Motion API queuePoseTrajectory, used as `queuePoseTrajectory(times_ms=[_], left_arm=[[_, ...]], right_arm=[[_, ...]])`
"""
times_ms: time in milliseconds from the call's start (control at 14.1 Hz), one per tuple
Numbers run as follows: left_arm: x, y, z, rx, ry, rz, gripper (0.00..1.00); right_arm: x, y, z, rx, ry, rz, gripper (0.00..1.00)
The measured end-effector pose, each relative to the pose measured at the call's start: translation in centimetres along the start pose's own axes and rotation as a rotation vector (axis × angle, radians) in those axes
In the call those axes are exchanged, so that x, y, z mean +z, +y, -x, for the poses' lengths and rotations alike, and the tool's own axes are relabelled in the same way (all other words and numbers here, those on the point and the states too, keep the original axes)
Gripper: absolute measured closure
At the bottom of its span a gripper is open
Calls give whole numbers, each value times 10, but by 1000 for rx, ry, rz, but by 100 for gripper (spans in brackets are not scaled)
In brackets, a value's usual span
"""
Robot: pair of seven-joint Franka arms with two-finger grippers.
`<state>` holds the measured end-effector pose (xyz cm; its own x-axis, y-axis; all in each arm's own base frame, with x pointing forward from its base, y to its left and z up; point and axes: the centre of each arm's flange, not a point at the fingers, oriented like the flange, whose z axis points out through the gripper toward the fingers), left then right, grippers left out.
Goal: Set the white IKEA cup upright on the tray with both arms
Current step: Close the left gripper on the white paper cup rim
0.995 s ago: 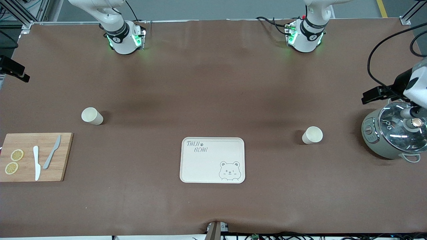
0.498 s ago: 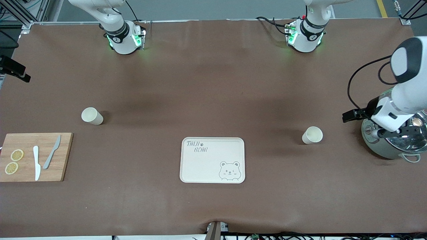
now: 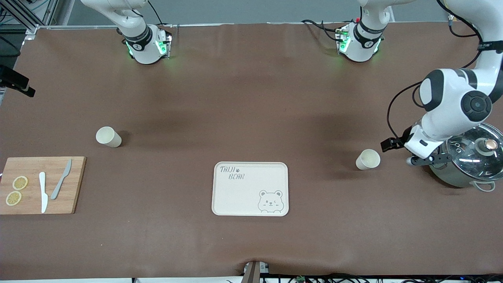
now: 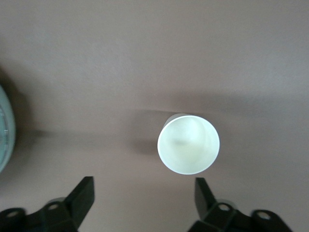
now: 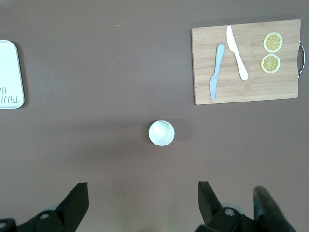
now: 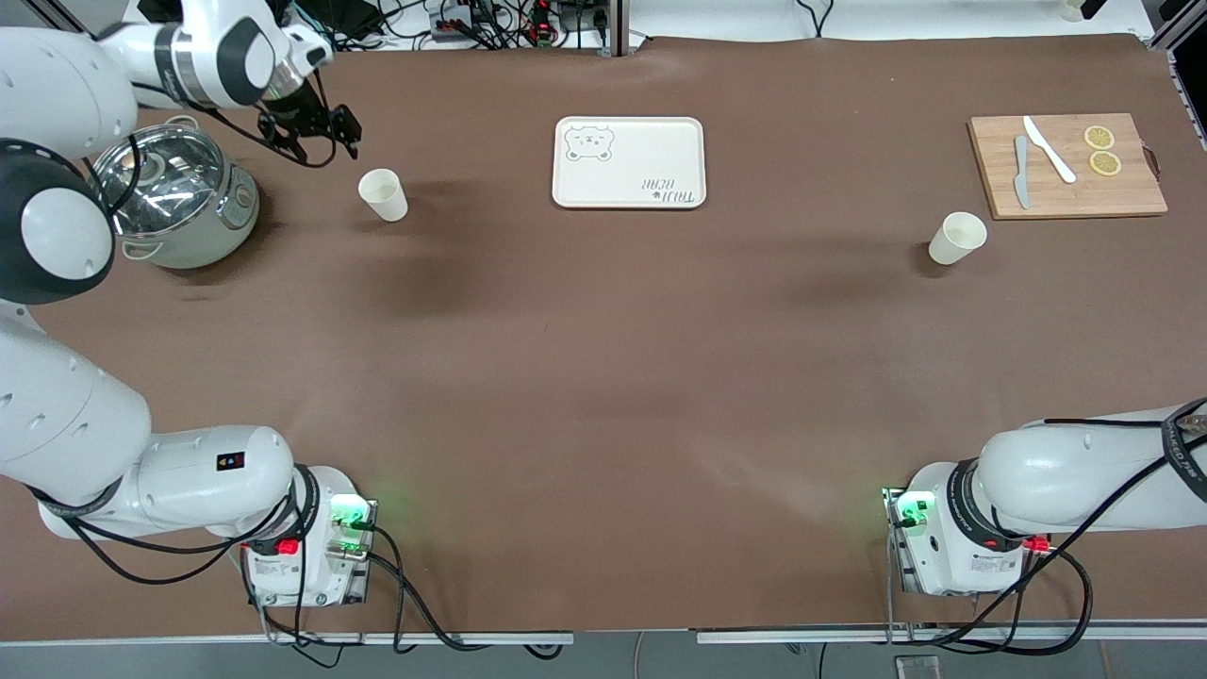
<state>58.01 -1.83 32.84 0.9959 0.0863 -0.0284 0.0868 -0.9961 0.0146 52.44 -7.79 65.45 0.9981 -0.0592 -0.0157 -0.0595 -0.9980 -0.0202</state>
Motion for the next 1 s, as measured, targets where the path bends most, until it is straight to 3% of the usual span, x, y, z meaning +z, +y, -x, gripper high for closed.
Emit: queuePoseTrajectory(times_ms=[498,995], left_arm=[[76,1,-11,-5,11,31,16],[96,1,-11,-6,-12,36,86]], right_arm=[[0,12,1,22,1,-2,0],[7,11,-4,23,-8,-14,0]])
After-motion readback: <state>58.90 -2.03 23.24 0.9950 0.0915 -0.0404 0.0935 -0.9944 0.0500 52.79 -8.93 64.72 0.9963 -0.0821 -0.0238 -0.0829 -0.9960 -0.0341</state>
